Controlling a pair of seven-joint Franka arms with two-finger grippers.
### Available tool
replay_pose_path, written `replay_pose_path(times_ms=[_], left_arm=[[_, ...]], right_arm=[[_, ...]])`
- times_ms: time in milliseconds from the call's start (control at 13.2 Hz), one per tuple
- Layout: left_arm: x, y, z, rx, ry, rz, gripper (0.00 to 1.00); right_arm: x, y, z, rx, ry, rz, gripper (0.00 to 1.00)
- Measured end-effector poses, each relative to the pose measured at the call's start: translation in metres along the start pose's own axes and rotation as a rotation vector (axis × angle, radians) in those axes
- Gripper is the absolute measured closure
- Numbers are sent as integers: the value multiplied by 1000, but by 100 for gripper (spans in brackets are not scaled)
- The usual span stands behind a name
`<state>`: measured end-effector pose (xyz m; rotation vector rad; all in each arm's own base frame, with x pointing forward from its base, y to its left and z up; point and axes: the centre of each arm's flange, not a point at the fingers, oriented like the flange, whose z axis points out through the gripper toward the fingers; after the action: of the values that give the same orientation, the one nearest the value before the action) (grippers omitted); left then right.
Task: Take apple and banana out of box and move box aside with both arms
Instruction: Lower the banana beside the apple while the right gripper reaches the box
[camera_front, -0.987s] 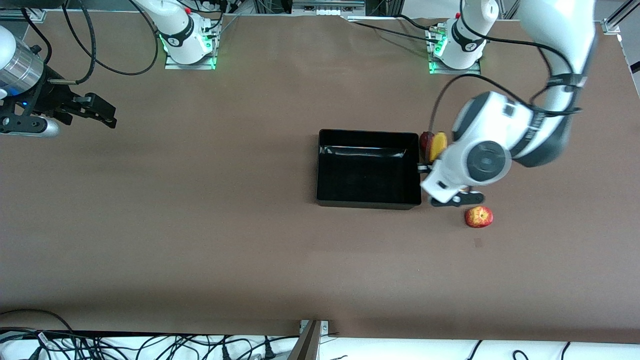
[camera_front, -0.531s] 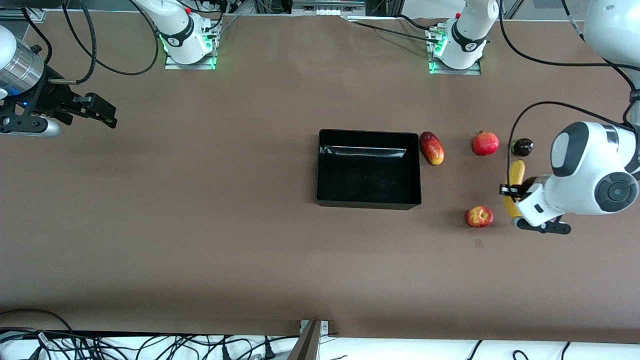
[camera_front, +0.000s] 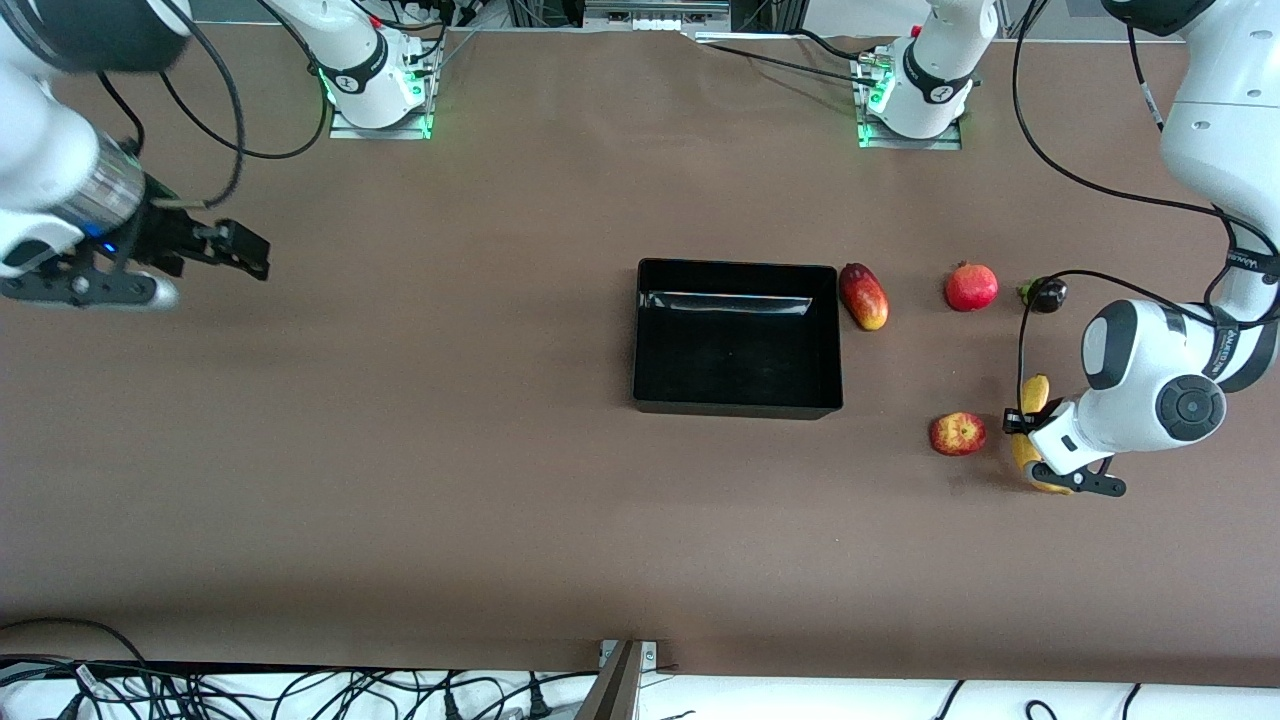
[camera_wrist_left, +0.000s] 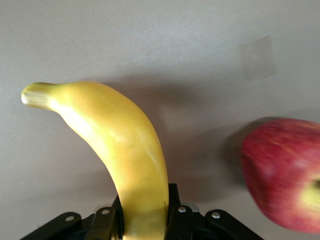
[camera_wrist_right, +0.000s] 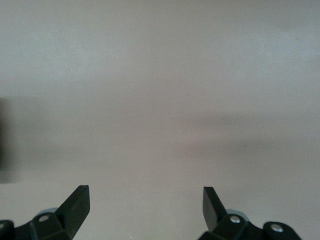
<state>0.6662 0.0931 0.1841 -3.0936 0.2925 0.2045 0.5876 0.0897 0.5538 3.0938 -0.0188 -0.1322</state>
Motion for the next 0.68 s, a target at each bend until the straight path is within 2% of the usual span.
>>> replay_pose_path(times_ms=[152, 228, 379, 455, 683], left_arm=[[-2, -7, 13, 0, 16, 2, 66], [-2, -7, 12, 1, 18, 9, 59], [-1, -7, -4, 11, 13, 16, 41], [-3, -6, -25, 18, -12, 13, 31], [-20, 23, -144, -3, -52, -26, 1]], right_arm=[[3, -17, 11, -7, -18, -28, 0], [0, -25, 10, -8, -21, -43, 0], [-8, -54, 7, -6, -18, -85, 0], [-13, -76, 8, 1, -20, -90, 0], [-13, -143, 31, 78, -15, -66, 0]])
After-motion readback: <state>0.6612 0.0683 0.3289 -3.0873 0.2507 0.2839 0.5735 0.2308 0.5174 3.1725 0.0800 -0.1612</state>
